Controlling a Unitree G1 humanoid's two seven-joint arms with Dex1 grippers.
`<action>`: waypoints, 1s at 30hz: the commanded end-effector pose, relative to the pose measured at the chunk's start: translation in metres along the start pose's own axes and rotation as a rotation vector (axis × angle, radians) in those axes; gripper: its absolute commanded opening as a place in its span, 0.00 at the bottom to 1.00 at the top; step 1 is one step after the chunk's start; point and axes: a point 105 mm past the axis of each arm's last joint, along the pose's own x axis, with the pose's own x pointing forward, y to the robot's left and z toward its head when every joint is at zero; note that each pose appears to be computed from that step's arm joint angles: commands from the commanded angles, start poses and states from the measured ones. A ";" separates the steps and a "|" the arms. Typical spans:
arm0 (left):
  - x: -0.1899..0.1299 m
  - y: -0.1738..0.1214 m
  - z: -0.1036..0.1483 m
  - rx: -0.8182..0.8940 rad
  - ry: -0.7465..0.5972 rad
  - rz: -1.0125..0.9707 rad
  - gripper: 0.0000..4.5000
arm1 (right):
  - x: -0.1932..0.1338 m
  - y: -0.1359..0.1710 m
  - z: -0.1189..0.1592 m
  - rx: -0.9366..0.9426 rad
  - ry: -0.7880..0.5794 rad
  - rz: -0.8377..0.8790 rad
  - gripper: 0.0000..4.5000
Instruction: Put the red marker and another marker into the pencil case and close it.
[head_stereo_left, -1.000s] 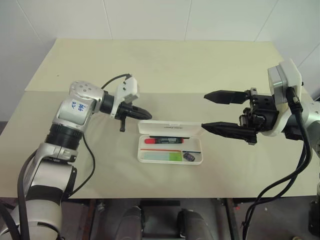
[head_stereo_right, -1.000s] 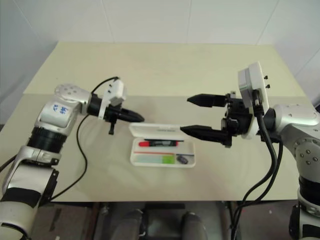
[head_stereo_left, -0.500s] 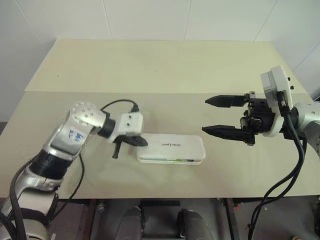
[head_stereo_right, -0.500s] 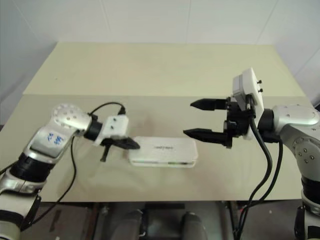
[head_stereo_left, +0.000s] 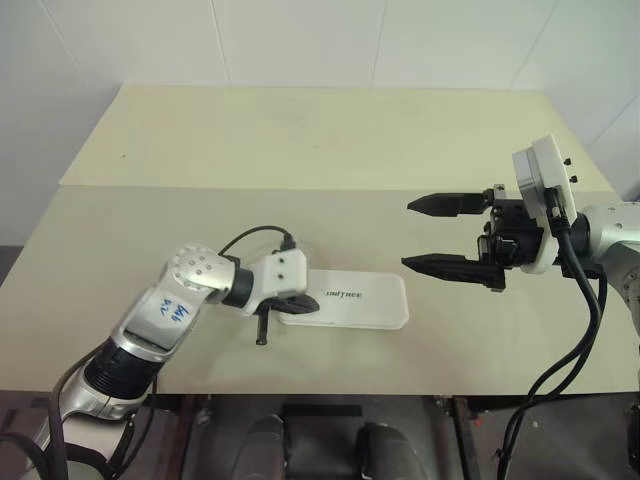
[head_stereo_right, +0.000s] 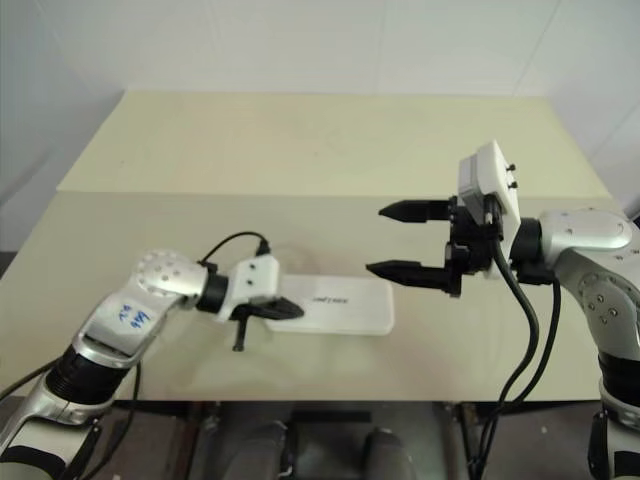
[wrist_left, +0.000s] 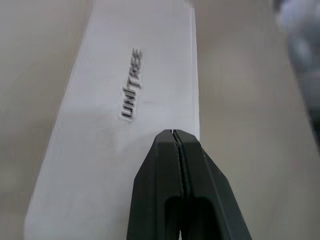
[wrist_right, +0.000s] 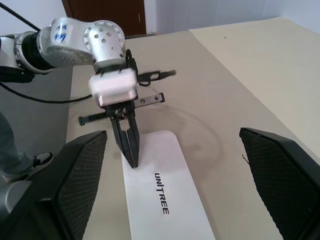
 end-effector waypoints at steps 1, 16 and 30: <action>-0.062 0.006 0.040 0.017 -0.169 0.075 0.00 | -0.012 -0.009 0.006 -0.006 -0.037 -0.012 1.00; -0.291 0.087 -0.096 -0.564 -0.120 1.509 0.99 | -0.123 -0.150 -0.076 0.196 0.055 -0.924 1.00; -0.393 -0.001 -0.199 -0.886 0.057 2.377 0.99 | -0.212 -0.187 -0.125 0.198 0.117 -1.765 1.00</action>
